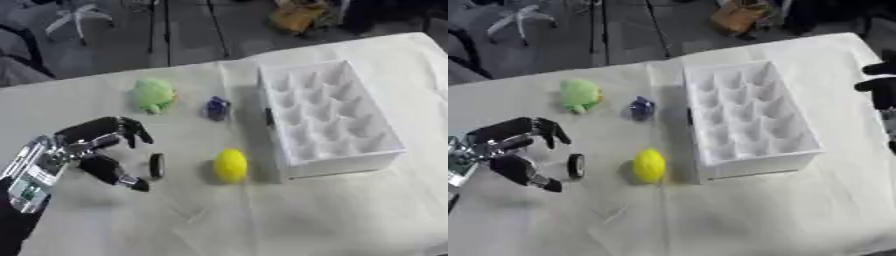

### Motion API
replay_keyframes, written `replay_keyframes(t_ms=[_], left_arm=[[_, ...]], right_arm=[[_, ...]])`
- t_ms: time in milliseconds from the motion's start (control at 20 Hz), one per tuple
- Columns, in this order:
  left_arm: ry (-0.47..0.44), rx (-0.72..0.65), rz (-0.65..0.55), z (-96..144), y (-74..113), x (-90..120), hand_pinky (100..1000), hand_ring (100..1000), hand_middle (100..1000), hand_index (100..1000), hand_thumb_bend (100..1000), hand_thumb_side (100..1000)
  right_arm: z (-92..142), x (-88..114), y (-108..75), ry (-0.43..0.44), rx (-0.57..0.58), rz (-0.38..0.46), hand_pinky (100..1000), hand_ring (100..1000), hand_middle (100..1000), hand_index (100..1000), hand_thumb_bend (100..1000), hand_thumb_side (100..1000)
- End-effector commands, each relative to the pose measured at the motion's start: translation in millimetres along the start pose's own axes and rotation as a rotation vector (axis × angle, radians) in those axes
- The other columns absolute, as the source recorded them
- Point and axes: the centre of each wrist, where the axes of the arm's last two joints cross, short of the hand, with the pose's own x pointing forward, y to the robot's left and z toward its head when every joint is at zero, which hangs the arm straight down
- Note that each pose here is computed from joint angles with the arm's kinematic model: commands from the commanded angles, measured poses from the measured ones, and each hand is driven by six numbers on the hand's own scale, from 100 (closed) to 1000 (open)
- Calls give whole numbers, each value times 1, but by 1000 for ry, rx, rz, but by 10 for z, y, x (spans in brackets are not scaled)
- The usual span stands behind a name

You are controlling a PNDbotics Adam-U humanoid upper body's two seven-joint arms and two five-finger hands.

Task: Pick up objects on the table and place them in the box.

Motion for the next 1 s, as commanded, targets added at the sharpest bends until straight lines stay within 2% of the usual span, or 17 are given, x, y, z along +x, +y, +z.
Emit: replay_keyframes(t_ms=[50,1000], left_arm=[[22,39,-21,-15,84,-40,731,607,661,765,960,614],[50,25,-115,-165,-34,-106,746,628,661,717,972,599]], right_arm=[[-70,85,-59,-41,10,15,781,663,713,891,341,738],[-70,85,-56,-41,12,12,781,663,713,892,341,739]])
